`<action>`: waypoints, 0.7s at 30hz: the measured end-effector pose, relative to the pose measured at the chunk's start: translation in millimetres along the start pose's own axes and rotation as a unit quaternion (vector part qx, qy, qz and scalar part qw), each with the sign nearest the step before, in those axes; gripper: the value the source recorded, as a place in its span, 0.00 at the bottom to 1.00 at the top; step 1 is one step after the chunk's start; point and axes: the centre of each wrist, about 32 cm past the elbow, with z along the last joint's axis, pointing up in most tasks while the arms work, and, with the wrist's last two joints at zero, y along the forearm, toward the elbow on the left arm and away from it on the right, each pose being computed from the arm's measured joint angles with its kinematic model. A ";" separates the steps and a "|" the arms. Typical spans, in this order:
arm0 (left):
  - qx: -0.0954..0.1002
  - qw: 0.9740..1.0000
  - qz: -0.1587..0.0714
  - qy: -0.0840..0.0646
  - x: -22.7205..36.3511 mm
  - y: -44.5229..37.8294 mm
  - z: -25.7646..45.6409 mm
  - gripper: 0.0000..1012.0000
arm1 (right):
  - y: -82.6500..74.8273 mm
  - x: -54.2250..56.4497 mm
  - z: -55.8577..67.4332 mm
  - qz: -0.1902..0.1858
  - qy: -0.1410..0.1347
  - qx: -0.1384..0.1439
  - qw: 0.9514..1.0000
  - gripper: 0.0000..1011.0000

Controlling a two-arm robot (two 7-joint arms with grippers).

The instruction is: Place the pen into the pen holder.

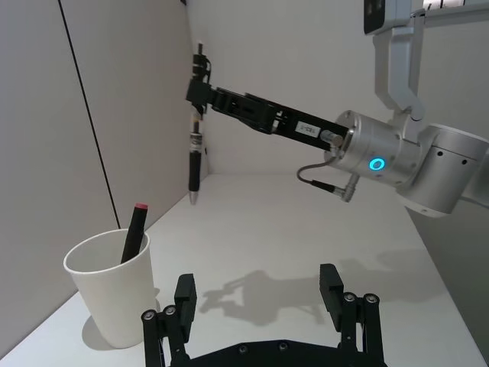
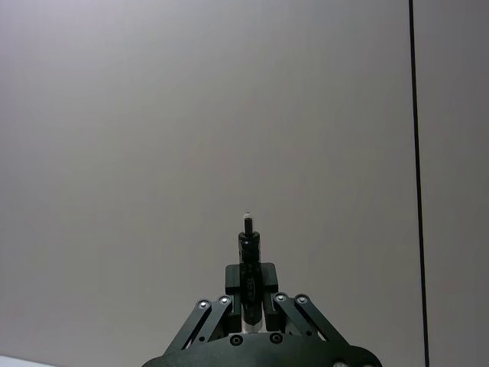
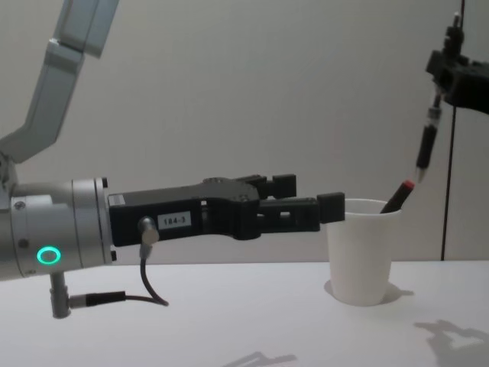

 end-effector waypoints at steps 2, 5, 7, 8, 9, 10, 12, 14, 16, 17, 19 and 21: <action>0.000 1.000 0.000 0.000 0.0 0.0 0.0 0.99 | 4.4 0.0 -1.1 -0.001 -0.008 0.003 1.000 0.15; 0.000 1.000 0.000 0.000 0.0 0.0 0.0 0.99 | 13.8 -0.4 -4.0 -0.001 -0.021 0.009 1.000 0.15; 0.000 1.000 0.000 0.000 0.0 0.0 0.0 0.99 | 21.2 -0.9 -5.8 -0.002 -0.030 0.014 0.999 0.15; 0.000 1.000 0.000 0.000 0.0 0.0 0.0 0.99 | 22.2 -0.7 -7.3 -0.002 -0.033 0.013 0.999 0.15; 0.000 1.000 0.000 0.000 0.0 0.0 0.0 0.99 | 26.9 -0.7 -9.7 -0.002 -0.038 0.014 0.999 0.15; 0.000 1.000 0.000 0.000 0.0 0.0 0.0 0.99 | 28.9 -0.9 -10.6 -0.002 -0.042 0.015 0.999 0.15; 0.000 1.000 0.000 0.000 0.0 0.0 0.0 0.99 | 34.8 -1.0 -14.3 -0.003 -0.048 0.016 0.999 0.15; 0.000 1.000 0.000 0.000 0.0 0.0 0.0 0.99 | 39.3 -1.2 -17.0 -0.003 -0.051 0.016 0.999 0.15; 0.000 1.000 0.000 0.000 0.0 0.0 0.0 0.99 | 44.5 -1.5 -20.6 -0.003 -0.057 0.015 0.998 0.15; 0.000 1.000 0.000 0.000 0.0 0.0 0.0 0.99 | 46.3 -1.7 -21.9 -0.004 -0.058 0.014 0.998 0.15; 0.000 1.000 0.000 0.000 0.0 0.0 0.0 0.99 | 49.6 -1.8 -24.3 -0.004 -0.061 0.013 0.998 0.15; 0.000 1.000 0.000 0.000 0.0 0.0 0.0 0.99 | 55.6 -2.6 -27.9 -0.005 -0.063 0.009 0.998 0.15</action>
